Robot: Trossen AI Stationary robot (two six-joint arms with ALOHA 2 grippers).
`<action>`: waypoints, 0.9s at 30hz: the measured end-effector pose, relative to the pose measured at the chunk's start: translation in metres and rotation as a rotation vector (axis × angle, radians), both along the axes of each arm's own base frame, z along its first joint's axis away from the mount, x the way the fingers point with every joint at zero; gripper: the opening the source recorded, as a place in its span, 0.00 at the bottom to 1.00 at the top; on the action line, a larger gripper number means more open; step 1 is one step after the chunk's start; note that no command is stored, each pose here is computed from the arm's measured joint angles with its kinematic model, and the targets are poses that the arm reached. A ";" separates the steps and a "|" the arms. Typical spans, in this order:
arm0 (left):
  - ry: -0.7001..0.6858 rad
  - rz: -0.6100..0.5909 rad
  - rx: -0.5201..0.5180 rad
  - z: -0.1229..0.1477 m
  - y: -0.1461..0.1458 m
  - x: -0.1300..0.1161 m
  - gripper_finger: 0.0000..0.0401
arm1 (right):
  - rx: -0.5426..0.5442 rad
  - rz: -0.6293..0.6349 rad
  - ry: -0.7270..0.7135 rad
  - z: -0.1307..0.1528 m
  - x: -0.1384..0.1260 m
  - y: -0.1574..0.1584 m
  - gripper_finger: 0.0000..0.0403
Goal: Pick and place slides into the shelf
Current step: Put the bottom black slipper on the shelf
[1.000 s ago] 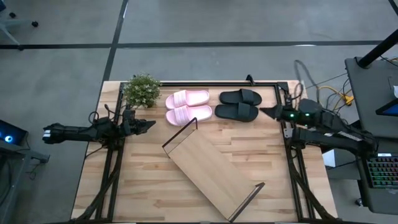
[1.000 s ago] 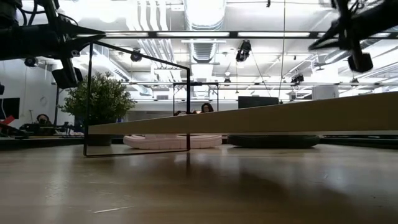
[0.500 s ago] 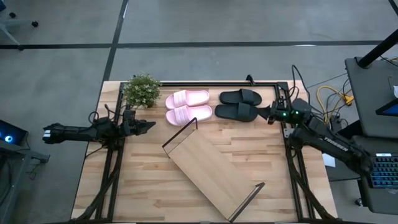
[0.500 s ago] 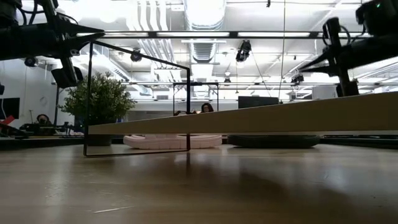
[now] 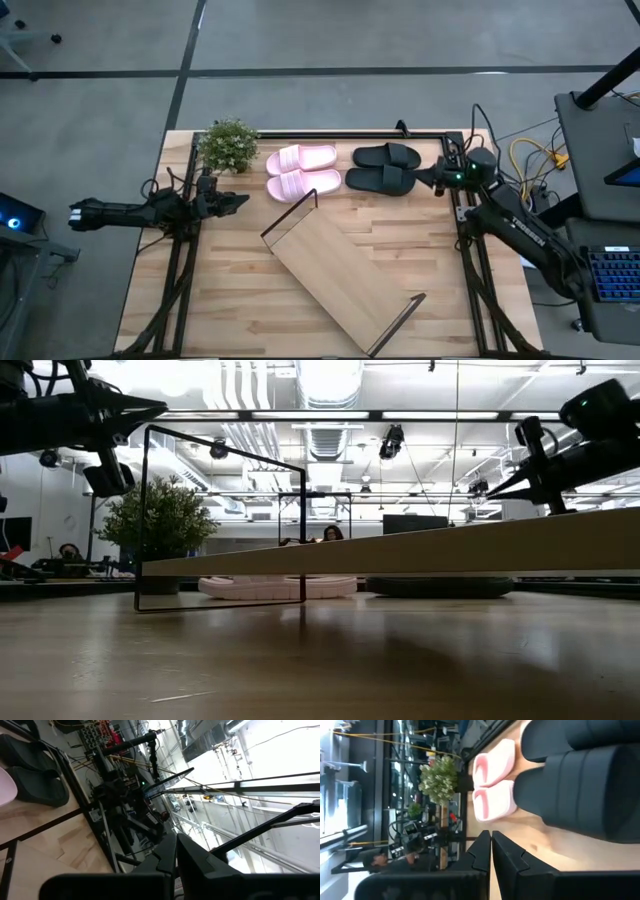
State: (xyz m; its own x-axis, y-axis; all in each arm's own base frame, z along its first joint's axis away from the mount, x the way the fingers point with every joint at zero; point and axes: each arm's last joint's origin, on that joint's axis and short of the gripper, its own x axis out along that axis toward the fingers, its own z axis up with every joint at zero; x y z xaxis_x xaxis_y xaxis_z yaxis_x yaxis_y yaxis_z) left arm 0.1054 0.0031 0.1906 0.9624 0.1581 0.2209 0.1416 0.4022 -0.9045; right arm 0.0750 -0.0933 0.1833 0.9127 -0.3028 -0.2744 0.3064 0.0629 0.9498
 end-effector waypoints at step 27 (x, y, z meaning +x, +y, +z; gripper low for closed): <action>-0.026 0.003 -0.001 0.003 0.000 -0.001 0.00 | 0.058 0.067 0.212 -0.014 0.010 -0.043 0.28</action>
State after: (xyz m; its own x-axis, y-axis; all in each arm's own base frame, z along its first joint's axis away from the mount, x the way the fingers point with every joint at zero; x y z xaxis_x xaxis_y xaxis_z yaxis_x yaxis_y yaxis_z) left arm 0.1047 0.0032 0.1936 0.9559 0.1613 0.2455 0.1637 0.4015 -0.9011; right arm 0.0853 -0.1362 0.1696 0.8504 -0.2214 -0.4773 0.4964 0.0368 0.8673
